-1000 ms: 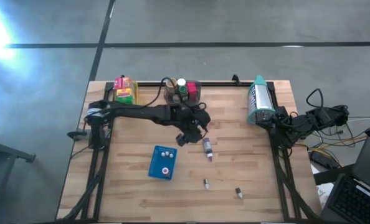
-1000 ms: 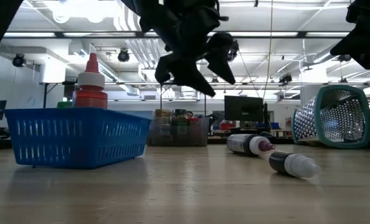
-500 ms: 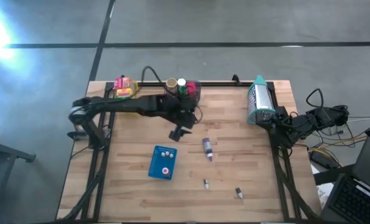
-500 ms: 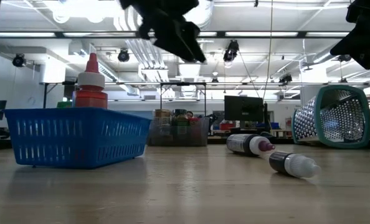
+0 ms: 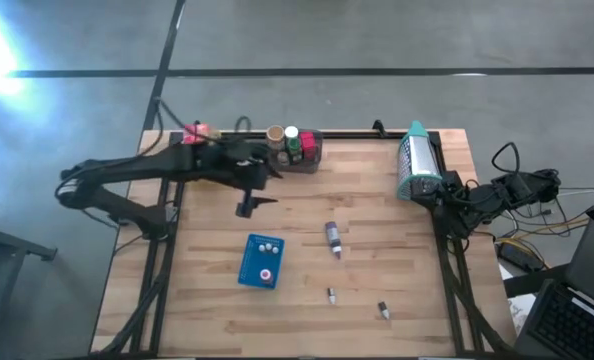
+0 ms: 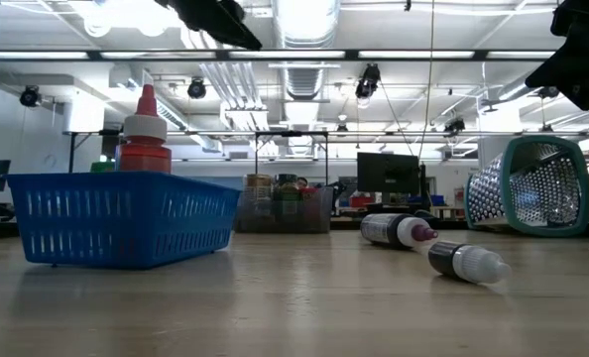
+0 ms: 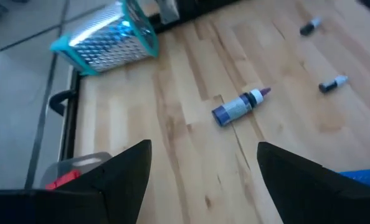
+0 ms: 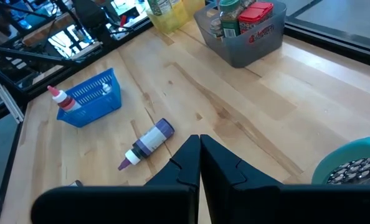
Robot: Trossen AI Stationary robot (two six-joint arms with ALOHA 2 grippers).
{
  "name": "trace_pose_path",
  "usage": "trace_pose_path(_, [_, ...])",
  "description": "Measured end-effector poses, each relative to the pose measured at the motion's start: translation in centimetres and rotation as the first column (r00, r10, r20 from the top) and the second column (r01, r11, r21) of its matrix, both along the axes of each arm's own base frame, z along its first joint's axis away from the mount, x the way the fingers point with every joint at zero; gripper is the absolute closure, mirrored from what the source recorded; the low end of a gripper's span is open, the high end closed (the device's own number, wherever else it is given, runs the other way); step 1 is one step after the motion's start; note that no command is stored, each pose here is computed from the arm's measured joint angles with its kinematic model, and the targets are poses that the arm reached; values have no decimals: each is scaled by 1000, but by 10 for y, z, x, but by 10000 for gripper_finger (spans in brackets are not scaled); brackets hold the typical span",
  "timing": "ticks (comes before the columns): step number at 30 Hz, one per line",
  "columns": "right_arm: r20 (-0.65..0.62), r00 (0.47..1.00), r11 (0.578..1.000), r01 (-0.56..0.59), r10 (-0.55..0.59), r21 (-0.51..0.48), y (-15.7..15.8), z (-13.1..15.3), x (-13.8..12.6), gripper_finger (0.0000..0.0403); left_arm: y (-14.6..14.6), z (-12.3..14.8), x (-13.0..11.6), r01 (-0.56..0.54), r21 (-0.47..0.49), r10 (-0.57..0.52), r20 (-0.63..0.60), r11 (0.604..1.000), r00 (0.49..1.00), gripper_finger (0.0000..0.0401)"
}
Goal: Pick & Place Kitchen Items
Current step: Put the large purple food coloring bottle into the blue bin
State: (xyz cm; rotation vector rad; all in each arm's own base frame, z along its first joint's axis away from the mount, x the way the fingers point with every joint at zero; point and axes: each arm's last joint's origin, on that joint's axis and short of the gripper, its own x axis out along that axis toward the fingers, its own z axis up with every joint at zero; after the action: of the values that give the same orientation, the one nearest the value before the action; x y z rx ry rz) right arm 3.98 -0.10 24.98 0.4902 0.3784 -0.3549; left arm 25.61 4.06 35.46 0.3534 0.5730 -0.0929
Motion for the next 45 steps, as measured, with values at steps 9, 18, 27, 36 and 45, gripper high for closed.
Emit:
trace_pose_path(9, [0, 1000, 1000, 0, 0, 0, 0, 0, 0, 394, -4, -7, -47, -34, -181, 97, 349, 983, 932, 105])
trace_pose_path(18, [1, 1000, 1000, 0, 0, 0, 0, 0, 0, 394, -10, -36, -72, -27, -347, 184, 428, 937, 885, 105])
trace_pose_path(27, [1, 1000, 1000, 0, 0, 0, 0, 0, 0, 394, -10, -51, -77, -38, -316, 173, 410, 948, 895, 105])
trace_pose_path(36, [1, 1000, 1000, 0, 0, 0, 0, 0, 0, 394, -10, -46, -80, -58, -271, 180, 448, 961, 876, 105])
trace_pose_path(45, [94, 995, 999, 42, -44, 22, 0, 8, 3, 394, -13, -39, -100, -92, -321, 236, 446, 943, 863, 105])
